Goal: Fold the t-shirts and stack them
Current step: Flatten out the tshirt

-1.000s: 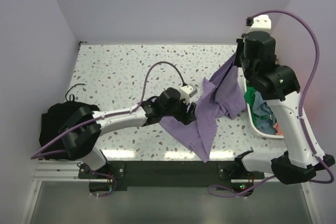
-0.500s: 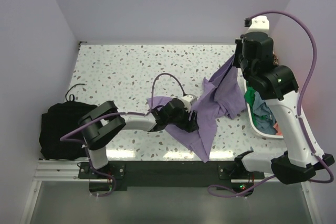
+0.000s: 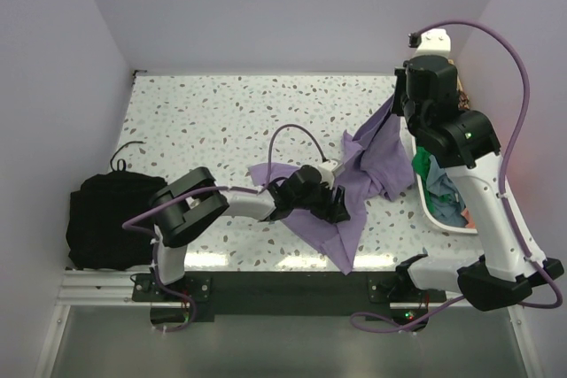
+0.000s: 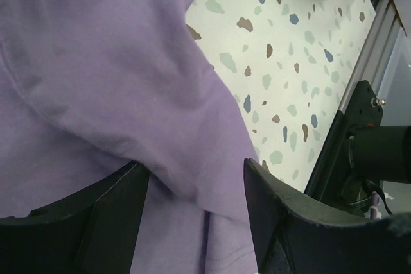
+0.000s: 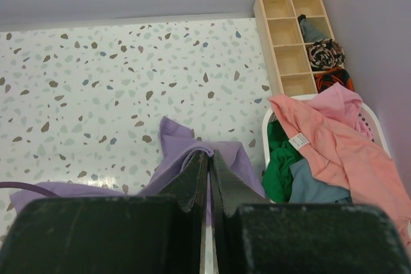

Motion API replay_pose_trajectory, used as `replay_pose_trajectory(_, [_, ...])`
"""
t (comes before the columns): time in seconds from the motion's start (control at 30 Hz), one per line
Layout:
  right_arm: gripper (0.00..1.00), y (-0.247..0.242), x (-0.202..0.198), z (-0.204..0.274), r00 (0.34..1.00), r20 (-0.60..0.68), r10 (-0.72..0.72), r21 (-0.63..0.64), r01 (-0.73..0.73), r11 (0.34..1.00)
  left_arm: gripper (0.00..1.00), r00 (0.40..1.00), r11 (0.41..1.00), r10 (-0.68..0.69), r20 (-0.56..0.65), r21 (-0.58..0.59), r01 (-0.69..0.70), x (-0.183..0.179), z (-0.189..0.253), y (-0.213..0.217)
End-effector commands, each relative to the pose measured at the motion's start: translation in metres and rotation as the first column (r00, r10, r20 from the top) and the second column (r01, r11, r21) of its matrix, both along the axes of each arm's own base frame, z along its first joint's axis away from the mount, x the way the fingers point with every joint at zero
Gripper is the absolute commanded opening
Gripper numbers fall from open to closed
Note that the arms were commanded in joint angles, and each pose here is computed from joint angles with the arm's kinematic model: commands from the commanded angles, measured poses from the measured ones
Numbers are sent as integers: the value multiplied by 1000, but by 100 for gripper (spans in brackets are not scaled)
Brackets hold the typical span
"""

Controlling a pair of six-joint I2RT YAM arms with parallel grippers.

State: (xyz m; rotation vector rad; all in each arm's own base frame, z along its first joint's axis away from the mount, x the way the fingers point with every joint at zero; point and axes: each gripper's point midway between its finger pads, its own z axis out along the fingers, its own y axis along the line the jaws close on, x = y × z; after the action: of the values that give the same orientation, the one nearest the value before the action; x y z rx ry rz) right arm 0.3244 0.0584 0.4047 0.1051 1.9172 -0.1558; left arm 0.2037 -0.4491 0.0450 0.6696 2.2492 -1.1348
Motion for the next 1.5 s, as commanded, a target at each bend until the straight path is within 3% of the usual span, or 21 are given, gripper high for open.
replay_pose_trajectory(0.0, [2, -5, 3, 12, 999, 49, -20, -1, 21, 1000, 64, 999, 996, -31, 32, -88, 34, 2, 25, -23])
replay_pose_trajectory(0.1, [2, -6, 3, 12, 998, 50, -24, -1, 24, 1000, 54, 999, 995, -50, 23, -85, 51, -1, 21, -27])
replay_pose_trajectory(0.2, [2, -5, 2, 13, 998, 52, -21, -2, 21, 1000, 37, 998, 995, -60, 12, -78, 60, -3, 15, -29])
replay_pose_trajectory(0.23, [2, -6, 2, 13, 998, 51, -25, -2, 25, 1000, 24, 998, 995, -60, 15, -74, 61, -3, 14, -28])
replay_pose_trajectory(0.33, [2, -8, 0, 13, 998, 53, -29, -3, 29, 1000, 2, 998, 998, -44, 45, -35, 46, 3, 11, -24])
replay_pose_trajectory(0.37, [2, -8, -1, 14, 998, 56, -29, -2, 29, 1000, 0, 998, 1000, -26, 56, -9, 26, 6, 11, -19])
replay_pose_trajectory(0.53, [2, -11, -5, 18, 997, 64, -34, 2, 34, 999, 0, 983, 996, 39, 182, 77, -54, 25, 34, 6])
replay_pose_trajectory(0.63, [2, -13, -9, 19, 997, 67, -36, 4, 36, 999, 0, 951, 983, 108, 291, 114, -147, 42, 77, 32])
replay_pose_trajectory(0.9, [0, -13, -28, 29, 996, 93, 4, 49, -9, 999, 0, 789, 922, 332, 517, 0, -387, 63, 234, 135])
replay_pose_trajectory(1.03, [0, -16, -40, 37, 993, 117, 27, 61, -34, 998, 0, 707, 897, 388, 591, -67, -436, 48, 305, 184])
replay_pose_trajectory(1.3, [0, -30, -82, 83, 964, 260, 54, 119, -88, 989, 0, 605, 852, 471, 642, -152, -501, 16, 395, 261])
replay_pose_trajectory(1.47, [0, -19, -118, 119, 906, 383, 180, 165, -259, 952, 0, 641, 908, 415, 646, -255, -332, -28, 459, 273])
